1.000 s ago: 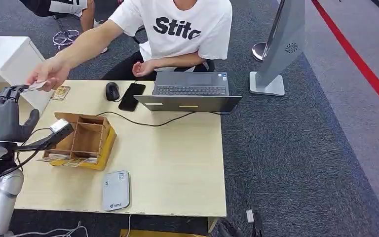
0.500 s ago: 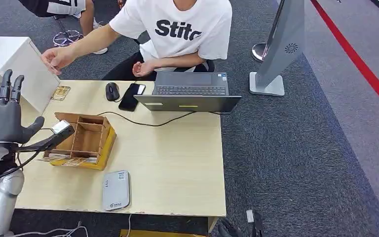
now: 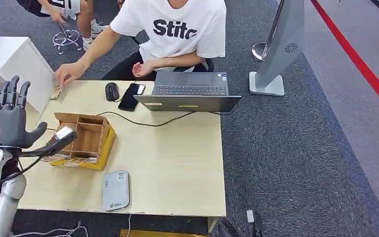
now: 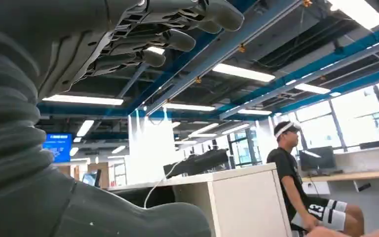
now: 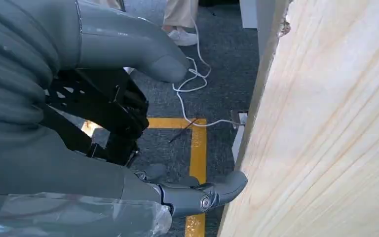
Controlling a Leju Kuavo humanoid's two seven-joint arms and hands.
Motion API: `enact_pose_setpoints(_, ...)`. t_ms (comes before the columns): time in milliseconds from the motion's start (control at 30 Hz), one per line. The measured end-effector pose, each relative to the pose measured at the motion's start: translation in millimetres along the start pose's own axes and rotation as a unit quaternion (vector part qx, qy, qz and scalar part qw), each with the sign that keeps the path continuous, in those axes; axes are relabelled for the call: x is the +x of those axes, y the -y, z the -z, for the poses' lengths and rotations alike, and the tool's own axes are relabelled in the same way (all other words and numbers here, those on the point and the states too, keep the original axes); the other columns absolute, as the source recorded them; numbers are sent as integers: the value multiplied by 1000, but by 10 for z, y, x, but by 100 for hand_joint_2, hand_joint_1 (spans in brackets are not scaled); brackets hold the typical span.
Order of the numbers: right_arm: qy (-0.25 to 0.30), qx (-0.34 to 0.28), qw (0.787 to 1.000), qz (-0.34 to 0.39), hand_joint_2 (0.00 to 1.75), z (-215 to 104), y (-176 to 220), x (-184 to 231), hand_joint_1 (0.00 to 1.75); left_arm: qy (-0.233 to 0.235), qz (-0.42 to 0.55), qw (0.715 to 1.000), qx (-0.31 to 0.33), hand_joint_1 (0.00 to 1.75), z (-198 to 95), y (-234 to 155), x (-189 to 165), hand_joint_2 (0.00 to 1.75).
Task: Pass the card to the sensor for recognition and then transmit it.
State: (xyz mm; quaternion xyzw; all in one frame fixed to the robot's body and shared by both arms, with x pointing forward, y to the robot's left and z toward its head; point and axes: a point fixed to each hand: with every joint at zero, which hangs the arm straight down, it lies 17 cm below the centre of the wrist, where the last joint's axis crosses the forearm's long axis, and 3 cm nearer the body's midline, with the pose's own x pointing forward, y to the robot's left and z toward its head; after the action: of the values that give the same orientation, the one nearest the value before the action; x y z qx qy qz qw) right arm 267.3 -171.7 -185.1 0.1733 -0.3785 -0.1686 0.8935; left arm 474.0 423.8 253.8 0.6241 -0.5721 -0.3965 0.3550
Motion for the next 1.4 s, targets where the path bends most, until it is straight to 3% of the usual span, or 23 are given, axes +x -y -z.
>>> enact_pose_setpoints(100, 7, -4, 1000, 7, 175, -3, 24, 23, 0, 55, 19, 998, 10, 0, -242, -35, 306, 175)
enact_pose_setpoints(233, 18, -12, 1000, 20, 175, -4, 66, 69, 0, 136, 59, 989, -20, 0, -809, 191, 921, 175)
enact_pose_setpoints(333, 22, -15, 999, 25, 175, -8, 86, 80, 0, 142, 37, 989, -34, 0, -1110, 278, 1143, 175)
enact_pose_setpoints(500, 23, -16, 999, 29, 175, -13, 100, 81, 0, 148, 17, 987, -53, 0, -1295, 355, 1242, 175)
enact_pose_setpoints(1067, 22, -15, 999, 29, 175, -18, 103, 78, 0, 145, 10, 985, -95, 0, -1464, 554, 1271, 175)
enact_pose_setpoints(1400, 8, -3, 1000, 16, 175, -18, 41, 21, 0, 69, -10, 984, -166, 0, -1442, 1047, 589, 175)
